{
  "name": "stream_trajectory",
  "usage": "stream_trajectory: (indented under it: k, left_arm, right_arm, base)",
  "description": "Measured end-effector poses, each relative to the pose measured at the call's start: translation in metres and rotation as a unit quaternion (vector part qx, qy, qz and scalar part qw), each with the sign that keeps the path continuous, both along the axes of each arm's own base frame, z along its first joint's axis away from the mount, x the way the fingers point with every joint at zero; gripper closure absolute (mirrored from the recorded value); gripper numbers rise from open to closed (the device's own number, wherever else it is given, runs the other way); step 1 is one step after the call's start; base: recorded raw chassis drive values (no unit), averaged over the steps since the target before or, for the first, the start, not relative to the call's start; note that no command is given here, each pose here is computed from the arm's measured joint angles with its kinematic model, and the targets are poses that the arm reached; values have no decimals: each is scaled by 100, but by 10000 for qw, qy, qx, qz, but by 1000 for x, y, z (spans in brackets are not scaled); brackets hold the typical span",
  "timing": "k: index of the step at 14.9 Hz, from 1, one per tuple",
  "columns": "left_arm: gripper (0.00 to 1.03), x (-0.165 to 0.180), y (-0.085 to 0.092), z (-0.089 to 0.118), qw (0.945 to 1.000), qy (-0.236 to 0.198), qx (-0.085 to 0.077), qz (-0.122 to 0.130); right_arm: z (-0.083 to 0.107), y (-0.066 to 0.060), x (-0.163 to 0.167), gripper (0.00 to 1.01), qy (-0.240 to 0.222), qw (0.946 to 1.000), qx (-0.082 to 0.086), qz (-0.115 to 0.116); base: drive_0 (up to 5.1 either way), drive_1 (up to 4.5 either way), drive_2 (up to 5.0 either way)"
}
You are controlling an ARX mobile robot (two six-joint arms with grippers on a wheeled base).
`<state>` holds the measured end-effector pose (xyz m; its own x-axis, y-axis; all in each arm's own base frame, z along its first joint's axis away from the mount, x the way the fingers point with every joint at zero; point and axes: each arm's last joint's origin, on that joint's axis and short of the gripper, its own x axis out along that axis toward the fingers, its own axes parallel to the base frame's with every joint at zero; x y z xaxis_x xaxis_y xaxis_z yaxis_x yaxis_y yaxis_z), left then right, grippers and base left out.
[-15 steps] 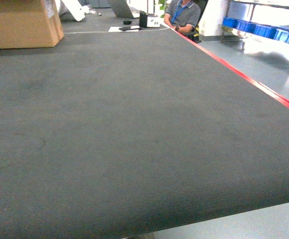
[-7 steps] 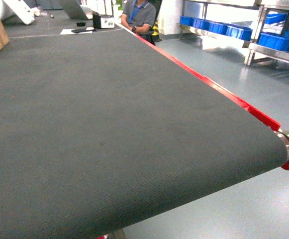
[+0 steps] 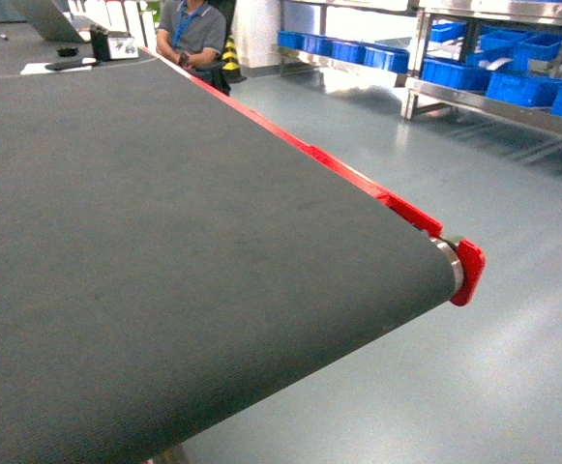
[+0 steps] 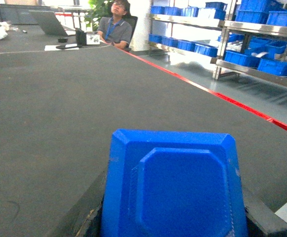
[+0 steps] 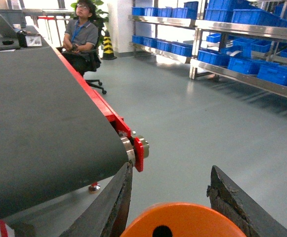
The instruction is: Sort blue parts and orange caps into right shelf containers
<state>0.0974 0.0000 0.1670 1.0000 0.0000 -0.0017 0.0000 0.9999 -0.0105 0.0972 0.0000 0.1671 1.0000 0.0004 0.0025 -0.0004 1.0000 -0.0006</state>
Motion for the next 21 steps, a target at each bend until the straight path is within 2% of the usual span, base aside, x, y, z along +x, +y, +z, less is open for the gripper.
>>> stream_trajectory:
  k: [21]
  left_arm:
    - [59,0,0,0,10000,0,0,0]
  right_arm:
    - [0,0,0,59,0,10000,0,-2]
  base:
    - [-159,-159,-159]
